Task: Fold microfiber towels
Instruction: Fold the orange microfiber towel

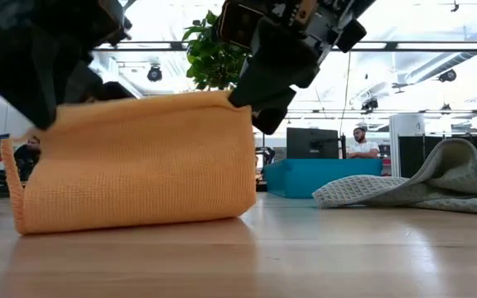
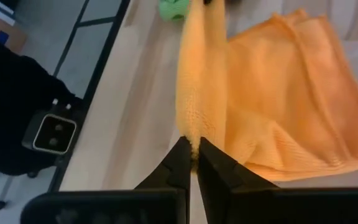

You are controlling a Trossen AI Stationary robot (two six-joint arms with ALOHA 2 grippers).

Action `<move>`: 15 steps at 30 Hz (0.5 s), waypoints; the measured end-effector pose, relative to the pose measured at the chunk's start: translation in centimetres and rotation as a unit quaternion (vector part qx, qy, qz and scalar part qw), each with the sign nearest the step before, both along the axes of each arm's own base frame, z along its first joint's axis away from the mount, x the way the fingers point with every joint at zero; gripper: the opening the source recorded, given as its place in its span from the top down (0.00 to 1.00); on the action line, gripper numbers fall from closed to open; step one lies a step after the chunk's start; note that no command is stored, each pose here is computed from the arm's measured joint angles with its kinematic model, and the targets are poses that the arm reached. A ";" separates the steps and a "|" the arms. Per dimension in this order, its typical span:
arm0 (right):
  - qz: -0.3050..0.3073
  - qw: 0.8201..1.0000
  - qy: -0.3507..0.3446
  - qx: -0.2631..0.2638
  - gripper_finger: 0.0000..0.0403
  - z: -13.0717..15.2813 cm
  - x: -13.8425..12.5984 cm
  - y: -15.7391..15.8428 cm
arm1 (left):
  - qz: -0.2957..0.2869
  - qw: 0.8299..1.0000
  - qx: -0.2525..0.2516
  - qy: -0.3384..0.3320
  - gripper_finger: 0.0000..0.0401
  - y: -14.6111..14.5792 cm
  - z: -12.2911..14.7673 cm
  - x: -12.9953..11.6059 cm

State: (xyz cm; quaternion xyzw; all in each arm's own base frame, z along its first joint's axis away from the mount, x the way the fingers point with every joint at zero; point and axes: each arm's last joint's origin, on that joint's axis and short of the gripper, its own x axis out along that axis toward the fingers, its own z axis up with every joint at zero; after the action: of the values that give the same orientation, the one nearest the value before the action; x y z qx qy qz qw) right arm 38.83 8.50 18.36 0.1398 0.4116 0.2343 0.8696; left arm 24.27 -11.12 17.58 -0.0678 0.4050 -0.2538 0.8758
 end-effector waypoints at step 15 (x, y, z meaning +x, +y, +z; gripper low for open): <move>-0.045 0.999 -0.005 -0.018 0.97 0.0 0.5 -2.0 | 0.022 0.998 0.067 -0.005 1.00 0.4 -0.8 -0.5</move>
State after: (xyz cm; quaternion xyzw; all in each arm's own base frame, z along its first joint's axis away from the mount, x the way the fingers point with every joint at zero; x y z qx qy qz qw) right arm 39.31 6.51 18.31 0.1416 0.4049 0.1884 0.8835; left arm 23.75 -10.68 16.76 -0.0169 0.4149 -0.2071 0.8858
